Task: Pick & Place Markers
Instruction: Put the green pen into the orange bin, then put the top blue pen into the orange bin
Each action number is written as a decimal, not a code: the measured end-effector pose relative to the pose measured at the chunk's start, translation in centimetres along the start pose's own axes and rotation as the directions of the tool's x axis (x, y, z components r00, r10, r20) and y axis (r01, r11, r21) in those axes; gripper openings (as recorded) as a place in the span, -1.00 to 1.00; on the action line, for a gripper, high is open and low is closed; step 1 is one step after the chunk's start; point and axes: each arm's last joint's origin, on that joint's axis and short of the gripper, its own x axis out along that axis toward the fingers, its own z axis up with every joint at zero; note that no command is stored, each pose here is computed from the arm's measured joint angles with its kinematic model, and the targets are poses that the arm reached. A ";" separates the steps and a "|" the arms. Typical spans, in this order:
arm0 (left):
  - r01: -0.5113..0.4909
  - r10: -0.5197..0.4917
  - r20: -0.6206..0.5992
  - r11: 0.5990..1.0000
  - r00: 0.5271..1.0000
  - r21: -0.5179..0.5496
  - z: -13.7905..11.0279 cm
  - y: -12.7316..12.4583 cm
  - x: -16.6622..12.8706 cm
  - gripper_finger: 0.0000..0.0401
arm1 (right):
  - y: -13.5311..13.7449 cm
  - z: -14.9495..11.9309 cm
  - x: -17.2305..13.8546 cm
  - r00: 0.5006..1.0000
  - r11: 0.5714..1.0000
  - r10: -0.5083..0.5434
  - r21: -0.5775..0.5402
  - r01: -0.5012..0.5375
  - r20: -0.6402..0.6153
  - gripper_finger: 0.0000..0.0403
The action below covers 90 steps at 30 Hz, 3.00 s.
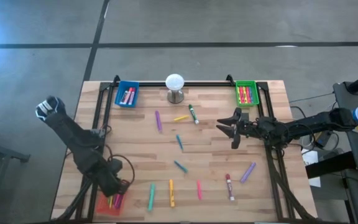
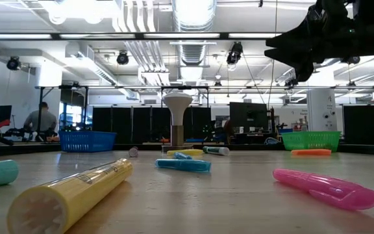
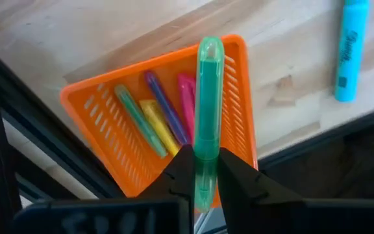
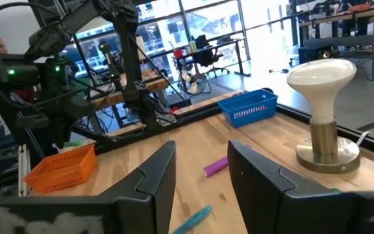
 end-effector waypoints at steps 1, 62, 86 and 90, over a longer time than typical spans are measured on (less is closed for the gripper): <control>-0.008 0.008 0.004 1.000 1.000 -0.008 0.0 -0.1 0.3 -0.78 | 0.0 0.0 0.0 1.000 1.000 0.000 0.000 0.000 -0.001 -0.34; -0.183 -0.288 0.523 0.715 0.802 0.675 10.9 -7.3 -1.8 -0.64 | -0.1 -0.6 -0.1 0.999 0.997 0.006 -0.074 -0.010 -0.051 -0.34; -0.219 -0.850 0.524 0.522 -0.057 0.824 22.2 -0.4 -0.7 -1.00 | 1.5 2.3 3.9 0.840 0.963 -0.270 -0.118 0.244 -0.470 -0.81; -0.257 -0.852 0.519 0.518 -0.070 0.816 22.4 0.5 -0.4 -1.00 | 1.7 1.3 5.5 0.801 0.952 -0.287 -0.067 0.298 -0.526 -0.78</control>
